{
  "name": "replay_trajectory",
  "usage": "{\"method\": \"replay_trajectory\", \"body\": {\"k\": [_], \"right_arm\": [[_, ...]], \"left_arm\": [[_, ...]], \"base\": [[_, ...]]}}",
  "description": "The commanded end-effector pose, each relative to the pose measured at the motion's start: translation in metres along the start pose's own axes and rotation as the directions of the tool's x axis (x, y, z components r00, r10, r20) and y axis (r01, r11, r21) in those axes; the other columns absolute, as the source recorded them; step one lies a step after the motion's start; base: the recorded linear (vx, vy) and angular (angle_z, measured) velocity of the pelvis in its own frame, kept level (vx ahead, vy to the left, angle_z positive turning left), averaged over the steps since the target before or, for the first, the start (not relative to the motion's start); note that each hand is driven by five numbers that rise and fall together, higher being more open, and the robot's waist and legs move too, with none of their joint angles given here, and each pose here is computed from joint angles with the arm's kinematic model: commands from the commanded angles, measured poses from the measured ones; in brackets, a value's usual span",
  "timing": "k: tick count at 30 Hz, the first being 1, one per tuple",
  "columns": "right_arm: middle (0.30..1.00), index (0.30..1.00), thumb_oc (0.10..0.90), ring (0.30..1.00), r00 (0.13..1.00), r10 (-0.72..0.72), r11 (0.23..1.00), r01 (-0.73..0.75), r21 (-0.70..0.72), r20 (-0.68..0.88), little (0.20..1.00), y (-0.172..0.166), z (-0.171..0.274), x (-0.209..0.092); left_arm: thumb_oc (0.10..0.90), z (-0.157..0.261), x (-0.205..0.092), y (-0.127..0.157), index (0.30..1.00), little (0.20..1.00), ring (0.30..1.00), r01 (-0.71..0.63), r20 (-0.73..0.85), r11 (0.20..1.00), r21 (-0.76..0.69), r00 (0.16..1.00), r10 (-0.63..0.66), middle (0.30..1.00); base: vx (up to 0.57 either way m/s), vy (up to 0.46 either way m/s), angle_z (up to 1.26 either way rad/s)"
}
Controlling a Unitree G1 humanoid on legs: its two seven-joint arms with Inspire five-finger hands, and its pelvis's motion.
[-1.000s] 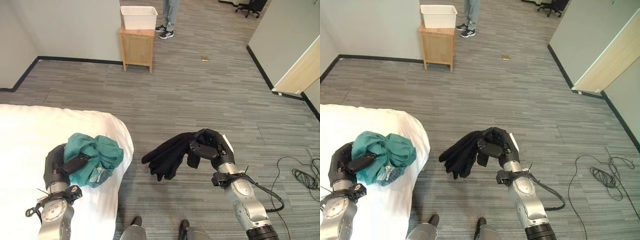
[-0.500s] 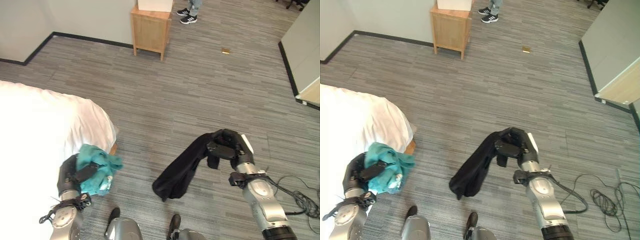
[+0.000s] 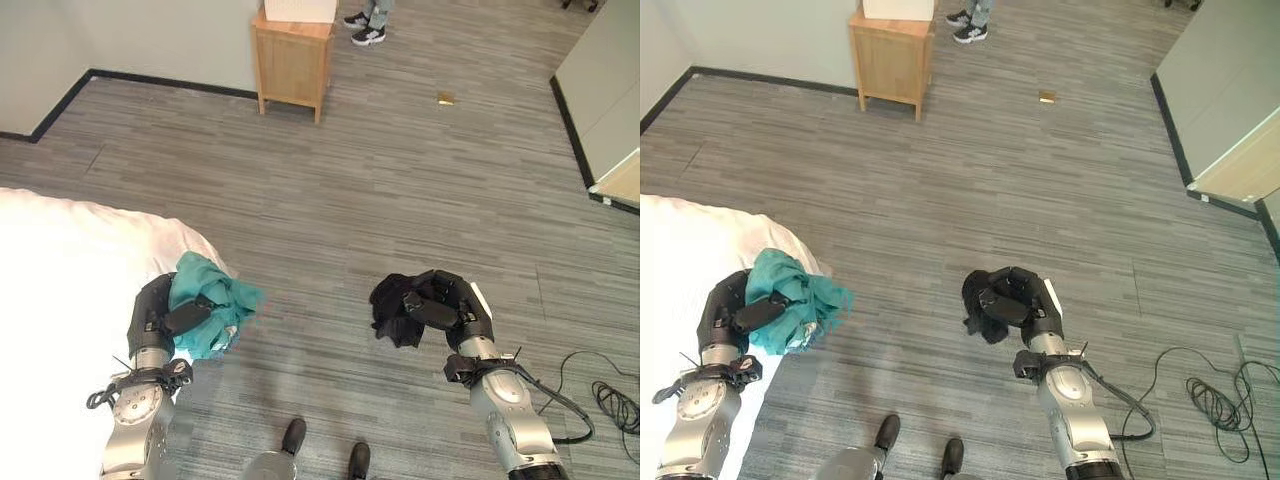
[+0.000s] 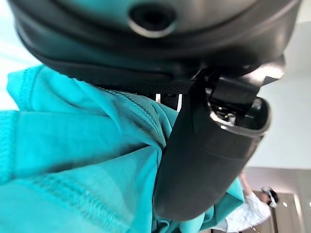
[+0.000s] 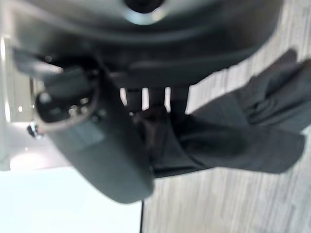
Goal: Pick up bed clothes into laundry basket.
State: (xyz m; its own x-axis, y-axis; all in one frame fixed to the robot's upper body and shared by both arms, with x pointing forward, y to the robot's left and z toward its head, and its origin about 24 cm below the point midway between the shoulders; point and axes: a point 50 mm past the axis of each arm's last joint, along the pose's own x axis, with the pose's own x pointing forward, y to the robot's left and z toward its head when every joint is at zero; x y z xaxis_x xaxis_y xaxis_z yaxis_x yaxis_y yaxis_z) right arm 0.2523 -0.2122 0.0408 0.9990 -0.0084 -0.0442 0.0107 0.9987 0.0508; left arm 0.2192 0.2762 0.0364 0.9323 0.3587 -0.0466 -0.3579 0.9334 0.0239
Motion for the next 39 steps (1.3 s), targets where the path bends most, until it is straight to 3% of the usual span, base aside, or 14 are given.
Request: {"method": "replay_trajectory", "body": {"k": [1,8,18,20,27,39], "right_arm": [[0.300,0.300,0.400,0.300,0.970,0.014,1.000,-0.011,-0.015,0.242,0.300,-0.004,0.047,0.007],[0.300,0.300,0.400,0.300,0.958,0.039,0.998,-0.025,-0.055,0.284,0.300,0.006,0.055,0.009],[0.300,0.300,0.400,0.300,0.948,-0.122,0.987,0.146,-0.061,0.294,0.300,-0.035,0.058,-0.002],[0.300,0.300,0.400,0.300,0.950,-0.098,0.988,0.129,-0.086,0.296,0.300,-0.037,0.060,-0.003],[0.300,0.300,0.400,0.300,0.926,-0.026,0.998,0.046,-0.044,0.377,0.300,-0.021,0.088,0.019],[0.300,0.300,0.400,0.300,0.926,0.183,0.983,-0.163,-0.086,0.332,0.300,0.031,0.081,0.033]], "left_arm": [[0.400,0.037,-0.001,0.025,0.300,0.300,0.300,-0.070,0.203,0.997,0.032,0.977,0.063,0.300],[0.400,0.038,0.000,0.034,0.300,0.300,0.300,-0.087,0.191,0.993,0.084,0.979,0.069,0.300],[0.400,0.077,0.011,0.034,0.300,0.300,0.300,-0.084,0.349,0.987,0.135,0.937,0.032,0.300],[0.400,0.079,0.010,0.038,0.300,0.300,0.300,-0.099,0.356,0.981,0.165,0.934,0.034,0.300],[0.400,0.075,0.014,0.020,0.300,0.300,0.300,-0.019,0.329,0.997,0.075,0.944,-0.007,0.300],[0.400,0.070,0.007,0.015,0.300,0.300,0.300,0.016,0.322,0.997,0.080,0.946,-0.041,0.300]], "base": [[0.12,0.056,-0.14],[0.10,0.095,-0.03],[0.59,-0.157,0.30],[0.80,-0.332,0.63],[0.64,-0.355,-0.02],[0.69,0.126,-0.34]]}}
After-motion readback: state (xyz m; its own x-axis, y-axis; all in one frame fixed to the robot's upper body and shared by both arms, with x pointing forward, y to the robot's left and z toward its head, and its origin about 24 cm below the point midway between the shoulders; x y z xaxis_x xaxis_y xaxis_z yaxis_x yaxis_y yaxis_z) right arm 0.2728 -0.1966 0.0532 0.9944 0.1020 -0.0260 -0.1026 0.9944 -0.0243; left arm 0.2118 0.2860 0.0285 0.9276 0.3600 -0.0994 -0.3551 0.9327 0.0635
